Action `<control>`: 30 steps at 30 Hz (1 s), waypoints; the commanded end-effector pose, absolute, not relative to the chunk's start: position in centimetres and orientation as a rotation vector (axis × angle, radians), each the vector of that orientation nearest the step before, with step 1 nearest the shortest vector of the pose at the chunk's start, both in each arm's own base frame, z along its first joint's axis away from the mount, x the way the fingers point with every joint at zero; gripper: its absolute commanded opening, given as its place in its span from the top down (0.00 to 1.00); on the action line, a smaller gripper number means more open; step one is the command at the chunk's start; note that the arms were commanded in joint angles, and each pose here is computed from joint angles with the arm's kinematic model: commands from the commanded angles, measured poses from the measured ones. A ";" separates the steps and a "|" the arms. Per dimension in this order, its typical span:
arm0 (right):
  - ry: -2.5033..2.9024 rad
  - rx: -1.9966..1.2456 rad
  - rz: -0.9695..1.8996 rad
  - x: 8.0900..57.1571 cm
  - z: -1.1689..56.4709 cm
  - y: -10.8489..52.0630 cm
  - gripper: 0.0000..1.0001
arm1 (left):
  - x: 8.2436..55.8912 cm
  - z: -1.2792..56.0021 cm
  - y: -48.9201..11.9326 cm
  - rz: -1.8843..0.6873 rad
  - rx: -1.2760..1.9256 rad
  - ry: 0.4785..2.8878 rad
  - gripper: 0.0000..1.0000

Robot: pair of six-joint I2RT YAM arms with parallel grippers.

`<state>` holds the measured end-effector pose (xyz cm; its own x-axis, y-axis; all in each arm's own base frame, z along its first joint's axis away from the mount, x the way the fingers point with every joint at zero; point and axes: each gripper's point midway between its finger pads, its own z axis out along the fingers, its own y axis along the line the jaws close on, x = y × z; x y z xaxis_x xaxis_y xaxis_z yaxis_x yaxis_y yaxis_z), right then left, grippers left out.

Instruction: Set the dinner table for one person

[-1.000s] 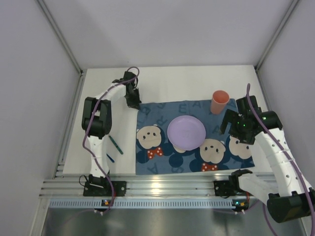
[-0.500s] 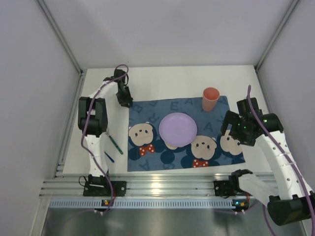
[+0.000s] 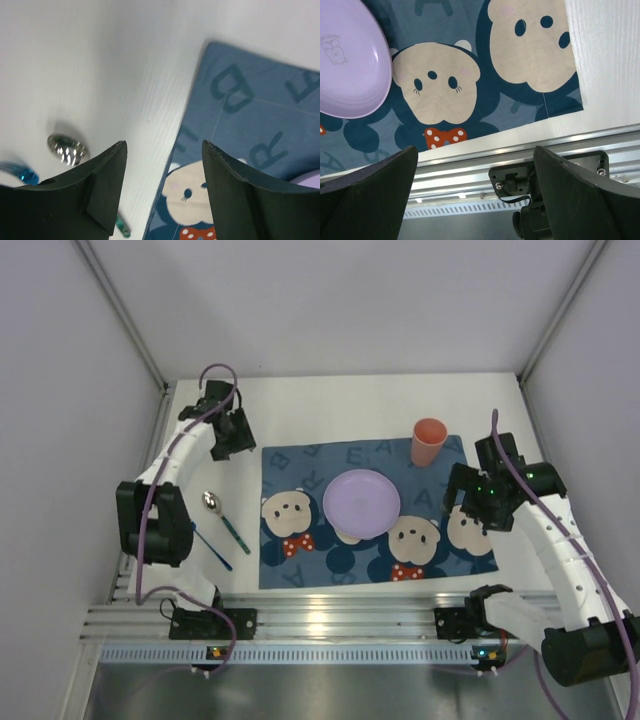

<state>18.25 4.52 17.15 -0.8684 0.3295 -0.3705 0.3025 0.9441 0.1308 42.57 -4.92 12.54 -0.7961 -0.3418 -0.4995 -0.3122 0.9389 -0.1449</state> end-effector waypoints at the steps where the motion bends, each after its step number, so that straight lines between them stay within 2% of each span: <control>1: 2.641 0.399 0.147 20.1 18.3 5.1 0.00 | 37.4 11.1 -3.0 0.040 -0.559 2.598 0.34; 5: 2.662 0.371 0.147 20.0 17.5 5.2 0.00 | 32.3 8.5 -2.3 0.080 -0.593 2.644 0.36; 10: 2.678 0.337 0.154 19.9 16.8 5.3 0.00 | 29.7 6.7 -1.8 0.109 -0.616 2.675 0.40; 30: 2.699 0.292 0.110 19.2 16.5 4.7 0.00 | 27.8 3.4 -0.9 0.190 -0.704 2.702 0.46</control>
<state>18.86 4.90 16.24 -0.8966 0.2341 -0.3760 0.2007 0.9715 0.1262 27.04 -1.29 3.63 -0.8432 -0.4306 -0.3218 -0.4697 0.8814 0.0512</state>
